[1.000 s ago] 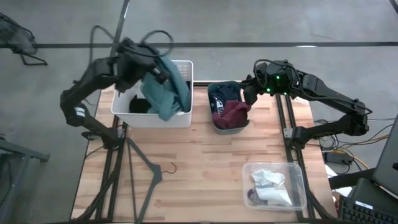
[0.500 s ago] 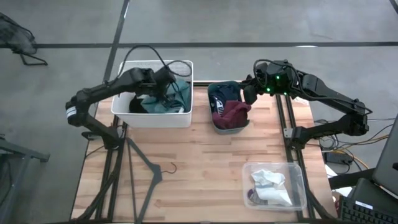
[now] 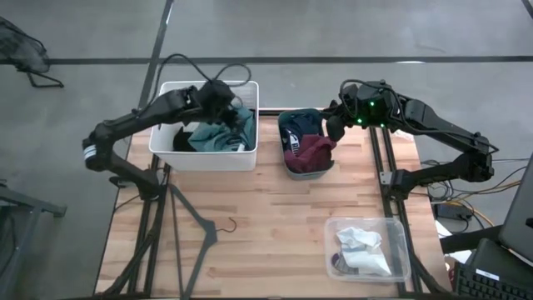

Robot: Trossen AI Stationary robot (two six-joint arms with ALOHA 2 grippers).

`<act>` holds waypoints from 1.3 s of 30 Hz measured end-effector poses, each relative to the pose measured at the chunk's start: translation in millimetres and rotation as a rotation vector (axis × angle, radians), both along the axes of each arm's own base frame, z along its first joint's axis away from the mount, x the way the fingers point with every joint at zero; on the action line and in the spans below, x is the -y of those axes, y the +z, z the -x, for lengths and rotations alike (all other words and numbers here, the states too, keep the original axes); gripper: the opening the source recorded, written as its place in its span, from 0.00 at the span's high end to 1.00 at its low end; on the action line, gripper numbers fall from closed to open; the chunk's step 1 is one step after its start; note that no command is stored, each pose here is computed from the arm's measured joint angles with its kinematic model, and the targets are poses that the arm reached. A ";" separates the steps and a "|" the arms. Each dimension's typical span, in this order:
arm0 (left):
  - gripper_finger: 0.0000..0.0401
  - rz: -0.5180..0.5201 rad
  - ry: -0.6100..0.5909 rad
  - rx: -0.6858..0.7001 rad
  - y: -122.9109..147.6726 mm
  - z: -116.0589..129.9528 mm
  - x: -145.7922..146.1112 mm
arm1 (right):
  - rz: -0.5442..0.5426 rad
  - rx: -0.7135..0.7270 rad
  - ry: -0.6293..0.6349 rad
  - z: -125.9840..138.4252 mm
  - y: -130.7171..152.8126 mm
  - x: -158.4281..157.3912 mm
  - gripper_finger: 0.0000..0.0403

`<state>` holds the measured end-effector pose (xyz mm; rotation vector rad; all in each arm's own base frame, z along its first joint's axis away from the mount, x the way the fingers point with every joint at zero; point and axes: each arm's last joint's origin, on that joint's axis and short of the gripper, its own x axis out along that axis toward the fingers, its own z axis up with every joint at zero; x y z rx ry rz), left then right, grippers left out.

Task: Pick & Place Cloths
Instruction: Put the blue polo into the white basket, then return to Home Position

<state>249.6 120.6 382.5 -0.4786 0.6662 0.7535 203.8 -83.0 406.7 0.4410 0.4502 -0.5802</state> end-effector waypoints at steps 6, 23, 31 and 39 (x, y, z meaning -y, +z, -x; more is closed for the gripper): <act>0.61 -0.032 -0.179 0.270 21.1 -17.1 8.5 | -0.009 0.079 0.230 -7.1 1.3 -3.3 0.96; 0.99 -0.098 -0.550 0.642 49.8 -15.7 86.4 | 0.110 0.288 0.377 44.6 4.2 -28.4 0.98; 0.95 -0.196 -0.540 0.640 61.2 44.8 93.5 | 0.216 0.305 0.152 82.5 -3.2 -35.7 0.98; 0.94 -0.288 -0.618 0.625 30.9 67.1 102.6 | 0.255 0.267 0.124 101.2 -24.0 -41.5 0.98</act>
